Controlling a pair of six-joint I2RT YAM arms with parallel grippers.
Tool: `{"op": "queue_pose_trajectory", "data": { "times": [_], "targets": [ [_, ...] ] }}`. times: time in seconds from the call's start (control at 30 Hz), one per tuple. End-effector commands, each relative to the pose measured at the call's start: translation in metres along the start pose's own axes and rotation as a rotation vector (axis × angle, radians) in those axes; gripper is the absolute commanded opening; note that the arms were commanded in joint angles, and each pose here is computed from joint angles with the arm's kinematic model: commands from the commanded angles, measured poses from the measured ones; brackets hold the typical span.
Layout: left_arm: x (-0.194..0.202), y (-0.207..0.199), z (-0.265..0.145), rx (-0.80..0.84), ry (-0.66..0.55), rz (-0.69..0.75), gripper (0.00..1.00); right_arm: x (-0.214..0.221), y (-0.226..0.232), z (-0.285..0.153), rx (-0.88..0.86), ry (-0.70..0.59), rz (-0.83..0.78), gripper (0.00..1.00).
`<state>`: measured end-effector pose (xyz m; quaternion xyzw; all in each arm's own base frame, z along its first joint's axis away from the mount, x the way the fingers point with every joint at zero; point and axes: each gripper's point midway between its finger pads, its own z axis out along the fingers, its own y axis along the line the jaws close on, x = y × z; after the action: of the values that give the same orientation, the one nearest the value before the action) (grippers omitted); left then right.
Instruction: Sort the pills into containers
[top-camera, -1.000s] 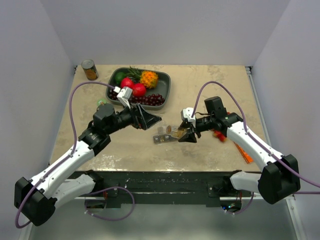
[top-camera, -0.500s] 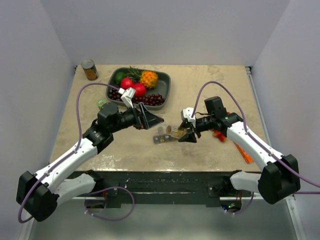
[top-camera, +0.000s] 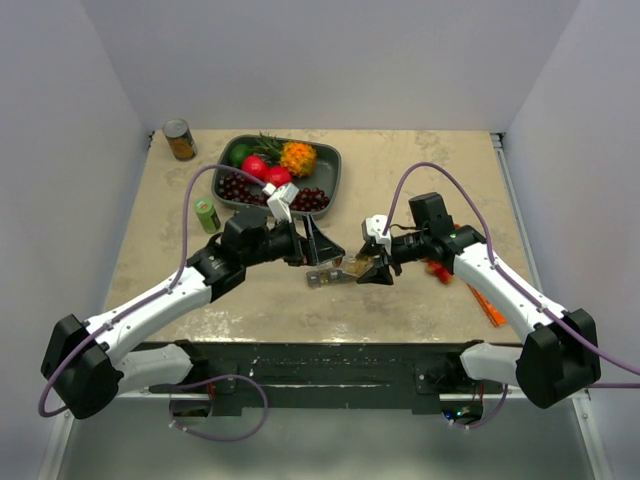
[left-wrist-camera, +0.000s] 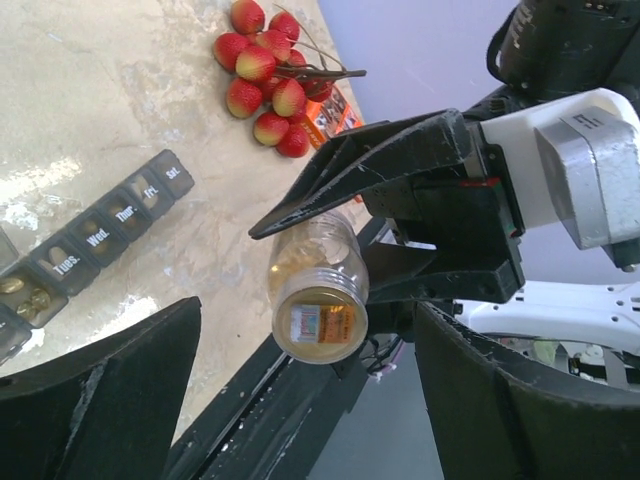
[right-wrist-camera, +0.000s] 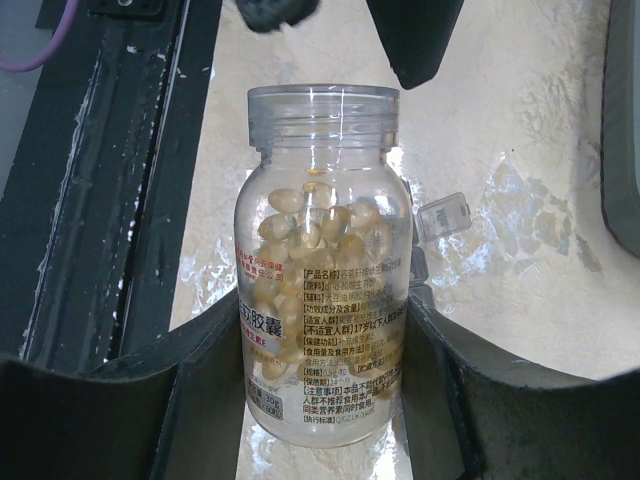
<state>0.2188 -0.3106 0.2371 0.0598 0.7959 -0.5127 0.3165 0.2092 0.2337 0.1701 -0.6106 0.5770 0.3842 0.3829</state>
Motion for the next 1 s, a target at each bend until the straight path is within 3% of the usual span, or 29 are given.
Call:
{"op": "queue_pose_trajectory", "data": {
  "times": [0.0, 0.27, 0.77, 0.97],
  "targets": [
    [-0.019, -0.012, 0.004, 0.013, -0.054, 0.015, 0.88, -0.017, -0.008, -0.004, 0.02, -0.035, -0.069, 0.0],
    [-0.01, -0.016, 0.014, 0.034, -0.006, 0.021, 0.7, -0.017, -0.008, -0.004, 0.02, -0.035, -0.066, 0.0],
    [0.006, -0.02, 0.018, 0.069, 0.073, 0.05, 0.52, -0.016, -0.01, -0.003, 0.027, -0.032, -0.062, 0.0],
    [0.013, -0.022, 0.019, 0.121, 0.112, 0.135, 0.26, -0.017, -0.009, -0.003, 0.022, -0.037, -0.061, 0.0]
  ]
}}
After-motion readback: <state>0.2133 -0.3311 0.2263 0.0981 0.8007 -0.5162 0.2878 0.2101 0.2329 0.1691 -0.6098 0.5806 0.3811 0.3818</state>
